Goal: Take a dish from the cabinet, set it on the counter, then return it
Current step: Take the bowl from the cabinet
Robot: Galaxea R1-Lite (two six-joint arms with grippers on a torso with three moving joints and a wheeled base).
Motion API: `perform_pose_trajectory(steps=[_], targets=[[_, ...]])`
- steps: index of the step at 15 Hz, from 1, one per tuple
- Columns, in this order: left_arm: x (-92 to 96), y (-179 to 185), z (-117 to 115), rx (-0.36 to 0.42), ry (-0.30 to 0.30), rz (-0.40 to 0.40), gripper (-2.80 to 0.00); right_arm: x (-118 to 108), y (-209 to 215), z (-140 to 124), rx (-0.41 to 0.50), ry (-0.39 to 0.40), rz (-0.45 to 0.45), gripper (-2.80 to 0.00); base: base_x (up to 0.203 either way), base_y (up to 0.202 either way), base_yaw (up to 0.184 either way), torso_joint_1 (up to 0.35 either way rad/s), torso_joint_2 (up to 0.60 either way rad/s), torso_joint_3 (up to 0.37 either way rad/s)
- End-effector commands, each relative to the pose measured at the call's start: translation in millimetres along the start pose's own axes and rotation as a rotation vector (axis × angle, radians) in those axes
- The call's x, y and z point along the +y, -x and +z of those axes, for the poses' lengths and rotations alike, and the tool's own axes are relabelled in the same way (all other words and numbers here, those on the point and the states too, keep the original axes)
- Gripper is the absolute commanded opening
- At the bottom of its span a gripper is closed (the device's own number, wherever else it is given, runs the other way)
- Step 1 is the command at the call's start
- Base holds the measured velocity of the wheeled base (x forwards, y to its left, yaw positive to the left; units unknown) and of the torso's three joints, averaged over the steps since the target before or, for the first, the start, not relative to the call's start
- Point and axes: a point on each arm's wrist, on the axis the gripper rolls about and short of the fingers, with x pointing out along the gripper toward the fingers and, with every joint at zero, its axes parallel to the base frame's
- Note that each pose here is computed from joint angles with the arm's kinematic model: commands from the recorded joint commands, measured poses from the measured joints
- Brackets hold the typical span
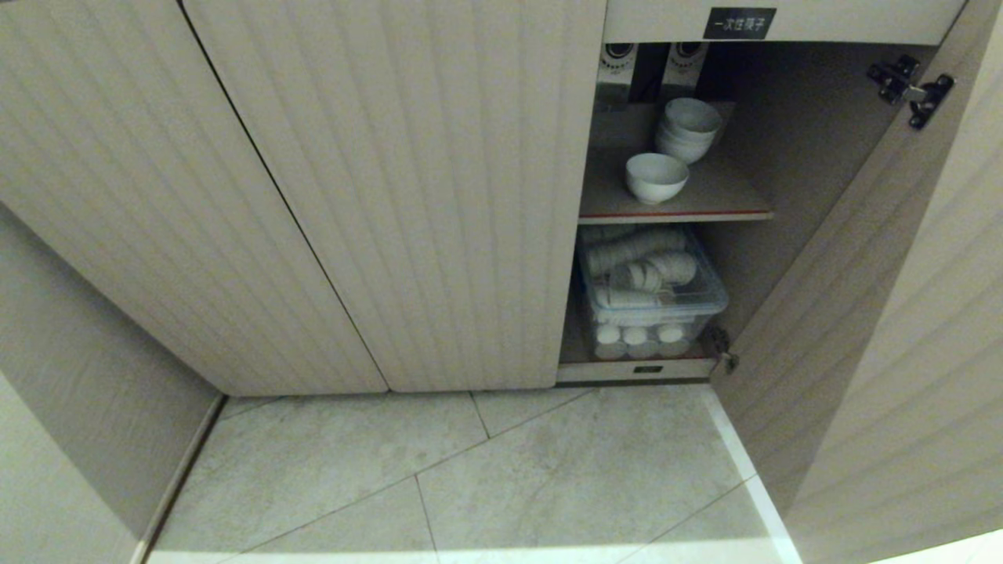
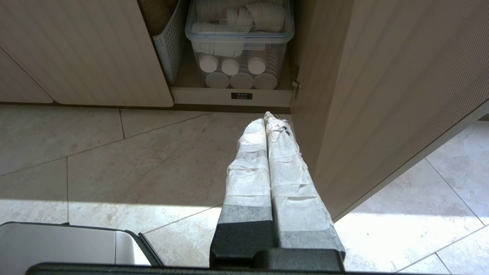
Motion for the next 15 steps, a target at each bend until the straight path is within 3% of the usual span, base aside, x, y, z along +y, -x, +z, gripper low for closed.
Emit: perform_pose_trajectory(steps=[1, 9, 15], targets=[[0.0, 0.0, 0.0, 0.000, 0.000, 0.000, -2.80, 0.0, -0.1, 0.0, 0.001, 0.000, 0.001, -2.80, 0.000, 0.000, 0.000, 0.000, 0.00, 0.000], [0.0, 0.0, 0.1, -0.002, 0.002, 0.001, -2.80, 0.0, -0.1, 0.0, 0.001, 0.000, 0.001, -2.80, 0.000, 0.000, 0.000, 0.000, 0.00, 0.000], [0.0, 0.0, 0.0, 0.000, 0.002, 0.001, -2.80, 0.0, -0.1, 0.0, 0.001, 0.000, 0.001, -2.80, 0.186, 0.000, 0.000, -0.001, 0.00, 0.001]])
